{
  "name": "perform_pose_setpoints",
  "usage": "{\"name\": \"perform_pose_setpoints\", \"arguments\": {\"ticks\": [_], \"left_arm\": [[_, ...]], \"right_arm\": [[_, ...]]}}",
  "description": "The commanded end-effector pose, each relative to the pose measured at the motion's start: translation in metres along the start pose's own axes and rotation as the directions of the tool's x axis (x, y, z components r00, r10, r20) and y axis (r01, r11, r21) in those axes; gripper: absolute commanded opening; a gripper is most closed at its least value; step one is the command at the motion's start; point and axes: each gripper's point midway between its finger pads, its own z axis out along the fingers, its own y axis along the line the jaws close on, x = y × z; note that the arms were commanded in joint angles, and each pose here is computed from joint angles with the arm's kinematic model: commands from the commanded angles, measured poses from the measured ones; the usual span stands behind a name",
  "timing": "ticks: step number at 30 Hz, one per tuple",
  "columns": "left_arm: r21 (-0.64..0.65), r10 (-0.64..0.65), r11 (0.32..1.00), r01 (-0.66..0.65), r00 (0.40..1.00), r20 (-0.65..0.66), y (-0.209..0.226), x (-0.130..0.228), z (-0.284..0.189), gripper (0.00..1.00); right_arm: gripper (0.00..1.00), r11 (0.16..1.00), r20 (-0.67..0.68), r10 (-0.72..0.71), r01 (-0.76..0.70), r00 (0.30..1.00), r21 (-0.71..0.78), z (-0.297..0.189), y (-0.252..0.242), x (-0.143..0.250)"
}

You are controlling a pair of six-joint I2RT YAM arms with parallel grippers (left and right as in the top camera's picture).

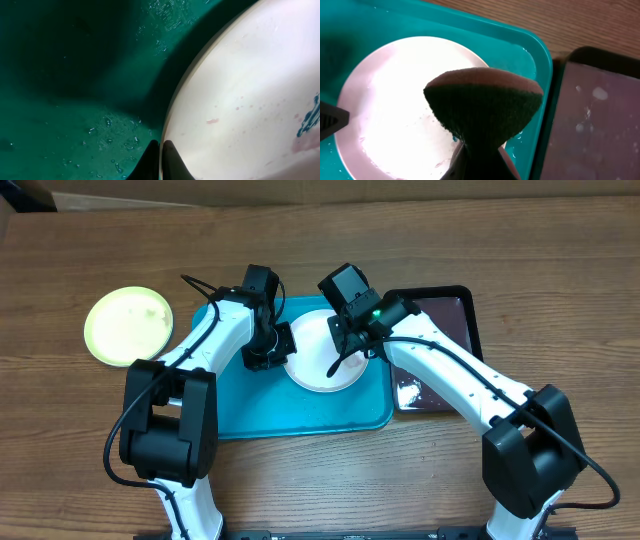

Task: Clean dirty plates on tray and stack at the side
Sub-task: 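Carry the sponge with the right gripper over the held white plate, then scrub the white plate with the sponge while the left gripper holds it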

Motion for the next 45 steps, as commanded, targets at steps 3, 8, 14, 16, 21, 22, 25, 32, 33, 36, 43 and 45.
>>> {"name": "perform_pose_setpoints", "arguments": {"ticks": [3, 8, 14, 16, 21, 22, 25, 32, 33, 36, 43, 45], "left_arm": [[0.019, 0.008, 1.0, -0.008, 1.0, -0.012, -0.005, 0.004, -0.001, 0.04], [0.019, 0.009, 1.0, -0.008, 1.0, -0.012, -0.005, 0.004, -0.001, 0.04], [0.019, 0.015, 1.0, -0.015, 1.0, -0.013, -0.007, 0.005, 0.0, 0.04], [0.019, 0.018, 1.0, -0.018, 1.0, -0.013, -0.008, 0.006, 0.0, 0.04], [0.012, 0.021, 1.0, -0.021, 1.0, -0.009, -0.008, 0.006, 0.0, 0.04], [0.012, 0.021, 1.0, -0.021, 1.0, -0.009, -0.008, 0.006, 0.0, 0.04], [0.012, 0.021, 1.0, -0.021, 1.0, -0.008, -0.008, 0.006, 0.0, 0.04], [-0.01, 0.022, 1.0, -0.021, 1.0, 0.005, -0.004, 0.003, 0.0, 0.04], [-0.015, 0.021, 1.0, -0.021, 1.0, 0.007, -0.004, 0.003, 0.0, 0.04], [-0.017, 0.021, 1.0, -0.021, 1.0, 0.009, -0.003, 0.003, 0.0, 0.04], [-0.016, 0.021, 1.0, -0.021, 1.0, 0.009, -0.003, 0.003, 0.0, 0.04], [-0.016, 0.021, 1.0, -0.021, 1.0, 0.008, -0.003, 0.003, 0.0, 0.04]], "right_arm": [[0.04, 0.999, -0.045, 0.027, -0.025, 0.999, 0.043, 0.025, -0.002, 0.012], [0.04, 0.999, -0.071, 0.022, -0.019, 0.997, 0.05, 0.039, -0.001, 0.018], [0.04, 0.998, -0.092, 0.018, -0.013, 0.996, 0.058, 0.053, 0.001, 0.024], [0.04, 0.998, -0.1, 0.016, -0.01, 0.995, 0.06, 0.058, 0.001, 0.026], [0.04, 0.997, -0.135, 0.013, -0.004, 0.991, 0.072, 0.072, 0.001, 0.036], [0.04, 0.997, -0.138, 0.013, -0.003, 0.99, 0.073, 0.073, 0.001, 0.037], [0.04, 0.997, -0.148, 0.021, -0.01, 0.989, 0.08, 0.077, 0.0, 0.04], [0.04, 0.994, -0.15, 0.067, -0.053, 0.986, 0.095, 0.076, -0.008, 0.039], [0.04, 0.994, -0.153, 0.068, -0.054, 0.986, 0.097, 0.075, -0.008, 0.038], [0.04, 0.994, -0.147, 0.07, -0.057, 0.987, 0.095, 0.066, -0.008, 0.028], [0.04, 0.994, -0.149, 0.07, -0.057, 0.986, 0.092, 0.058, -0.007, 0.021], [0.04, 0.994, -0.151, 0.07, -0.056, 0.986, 0.093, 0.058, -0.007, 0.022]]}}
